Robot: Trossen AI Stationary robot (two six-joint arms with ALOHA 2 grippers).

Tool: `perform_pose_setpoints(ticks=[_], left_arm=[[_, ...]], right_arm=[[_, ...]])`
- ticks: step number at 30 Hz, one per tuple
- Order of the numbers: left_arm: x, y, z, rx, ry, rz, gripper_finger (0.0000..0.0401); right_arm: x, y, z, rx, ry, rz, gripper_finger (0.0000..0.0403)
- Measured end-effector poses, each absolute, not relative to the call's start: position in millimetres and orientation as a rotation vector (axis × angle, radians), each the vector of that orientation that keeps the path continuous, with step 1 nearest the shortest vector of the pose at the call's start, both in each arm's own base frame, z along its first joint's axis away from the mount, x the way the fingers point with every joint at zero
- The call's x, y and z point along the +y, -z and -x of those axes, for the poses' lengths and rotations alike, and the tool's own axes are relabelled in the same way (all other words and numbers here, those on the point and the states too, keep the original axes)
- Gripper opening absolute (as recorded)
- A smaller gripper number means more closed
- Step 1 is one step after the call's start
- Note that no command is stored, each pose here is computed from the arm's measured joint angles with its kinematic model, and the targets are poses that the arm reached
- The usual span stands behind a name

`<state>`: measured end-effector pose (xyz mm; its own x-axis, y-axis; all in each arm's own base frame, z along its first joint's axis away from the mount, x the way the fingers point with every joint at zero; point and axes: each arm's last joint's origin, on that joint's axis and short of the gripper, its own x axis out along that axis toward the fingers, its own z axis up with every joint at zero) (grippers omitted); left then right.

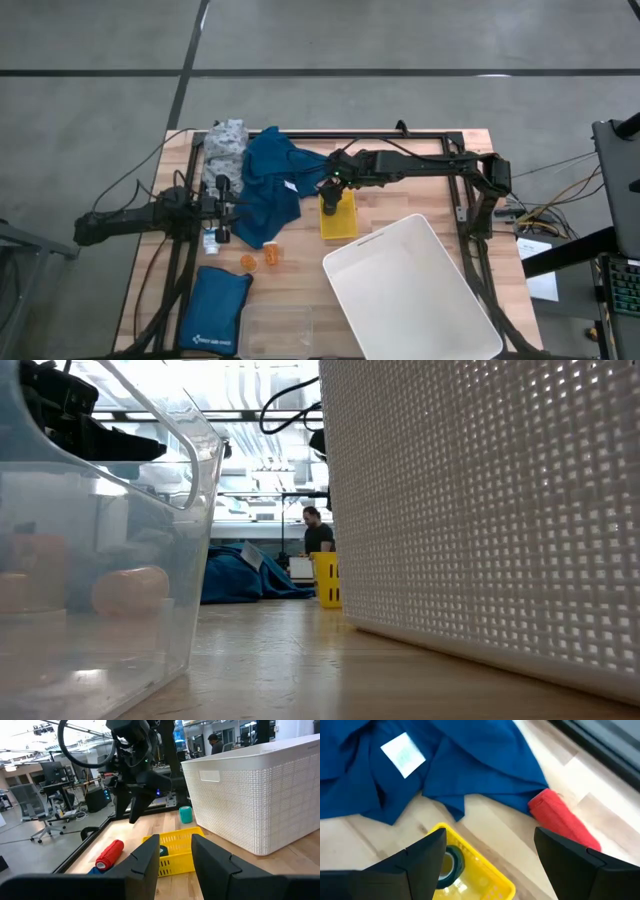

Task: Pick & place medical supplies in basket/bin
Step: Put the red bandage into the yellow bin

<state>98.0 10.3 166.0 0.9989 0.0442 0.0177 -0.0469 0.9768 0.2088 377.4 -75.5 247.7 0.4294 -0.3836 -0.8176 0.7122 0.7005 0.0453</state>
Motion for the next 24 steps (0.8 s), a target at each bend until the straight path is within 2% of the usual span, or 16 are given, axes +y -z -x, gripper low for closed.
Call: perform_pose_setpoints(ticks=[8, 14, 20, 24], left_arm=[[10.3, -166.1, -98.0, -0.013, -0.046, -0.211, 0.0118], [10.3, -166.0, -98.0, -0.013, -0.046, -0.211, 0.0118], [10.3, -165.9, -98.0, -0.013, -0.046, -0.211, 0.0118], [10.3, -166.0, -98.0, -0.013, -0.046, -0.211, 0.0118]], right_arm=[[-70.0, -255.1, -381.4, 0.876, 0.684, -0.399, 0.0297], [-75.1, -272.5, -376.0, 0.961, 0.652, -0.504, 0.0297], [-78.0, -267.0, -376.4, 0.977, 0.689, -0.512, 0.0297], [-80.5, -250.1, -383.5, 1.006, 0.733, -0.473, 0.0297]])
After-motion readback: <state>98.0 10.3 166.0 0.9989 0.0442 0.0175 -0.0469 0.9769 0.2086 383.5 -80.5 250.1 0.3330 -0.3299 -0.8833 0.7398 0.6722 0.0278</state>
